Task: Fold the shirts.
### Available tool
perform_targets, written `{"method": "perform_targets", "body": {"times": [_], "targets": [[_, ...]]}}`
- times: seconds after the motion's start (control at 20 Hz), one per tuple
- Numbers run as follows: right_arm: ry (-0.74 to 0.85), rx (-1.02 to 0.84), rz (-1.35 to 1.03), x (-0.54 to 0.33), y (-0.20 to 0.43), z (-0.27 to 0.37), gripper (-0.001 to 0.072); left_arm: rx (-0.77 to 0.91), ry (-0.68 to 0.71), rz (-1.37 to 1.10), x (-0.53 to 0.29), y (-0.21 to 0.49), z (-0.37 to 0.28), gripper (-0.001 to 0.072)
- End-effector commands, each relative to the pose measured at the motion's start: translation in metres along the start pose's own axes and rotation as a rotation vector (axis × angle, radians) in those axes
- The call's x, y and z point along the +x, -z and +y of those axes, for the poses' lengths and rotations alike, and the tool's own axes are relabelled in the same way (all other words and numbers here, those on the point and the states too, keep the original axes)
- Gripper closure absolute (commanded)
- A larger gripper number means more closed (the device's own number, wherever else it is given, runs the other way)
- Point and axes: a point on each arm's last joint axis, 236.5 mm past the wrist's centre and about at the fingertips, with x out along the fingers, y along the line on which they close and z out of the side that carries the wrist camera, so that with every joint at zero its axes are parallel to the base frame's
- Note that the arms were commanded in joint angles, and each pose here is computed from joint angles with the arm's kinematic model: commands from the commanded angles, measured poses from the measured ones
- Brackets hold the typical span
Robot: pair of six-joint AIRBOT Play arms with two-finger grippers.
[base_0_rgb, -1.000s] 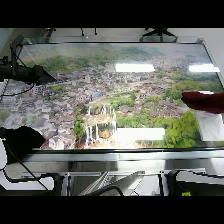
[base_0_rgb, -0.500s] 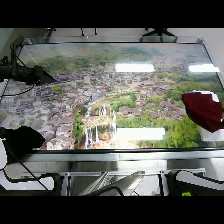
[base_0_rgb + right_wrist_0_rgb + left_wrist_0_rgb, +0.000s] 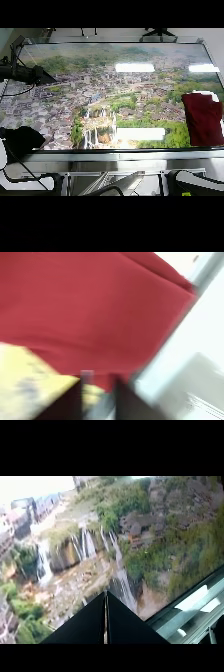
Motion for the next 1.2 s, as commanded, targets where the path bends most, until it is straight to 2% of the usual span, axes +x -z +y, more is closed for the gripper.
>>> {"method": "perform_targets", "body": {"times": [0.0, 0.15, 0.35, 0.55, 0.7, 0.85, 1.15], "targets": [[-0.273, -0.094, -0.095, -0.036, -0.011, 0.078, 0.0693, 0.001, -0.01, -0.035, -0.002, -0.008, 0.001, 0.0694], [-0.49, -0.235, -0.124, -0.063, 0.012, 0.153, 0.0696, 0.011, -0.025, -0.079, -0.009, -0.021, -0.003, 0.0694], [-0.545, -0.504, -0.113, -0.058, 0.101, 0.201, 0.0696, -0.007, -0.031, -0.062, -0.005, 0.014, -0.008, 0.0695], [-0.564, -0.672, -0.035, -0.019, 0.219, 0.189, 0.0696, -0.096, -0.027, -0.018, 0.012, 0.096, -0.008, 0.0694], [-0.581, -0.73, -0.005, 0.01, 0.271, 0.173, 0.0696, -0.149, -0.005, 0.047, 0.03, 0.164, -0.016, 0.0694], [-0.589, -0.741, 0.036, 0.023, 0.292, 0.165, 0.0695, -0.17, 0.011, 0.091, 0.043, 0.209, -0.024, 0.0694], [-0.576, -0.744, 0.066, 0.025, 0.297, 0.16, 0.0694, -0.184, 0.009, 0.085, 0.046, 0.237, -0.031, 0.0694]]}}
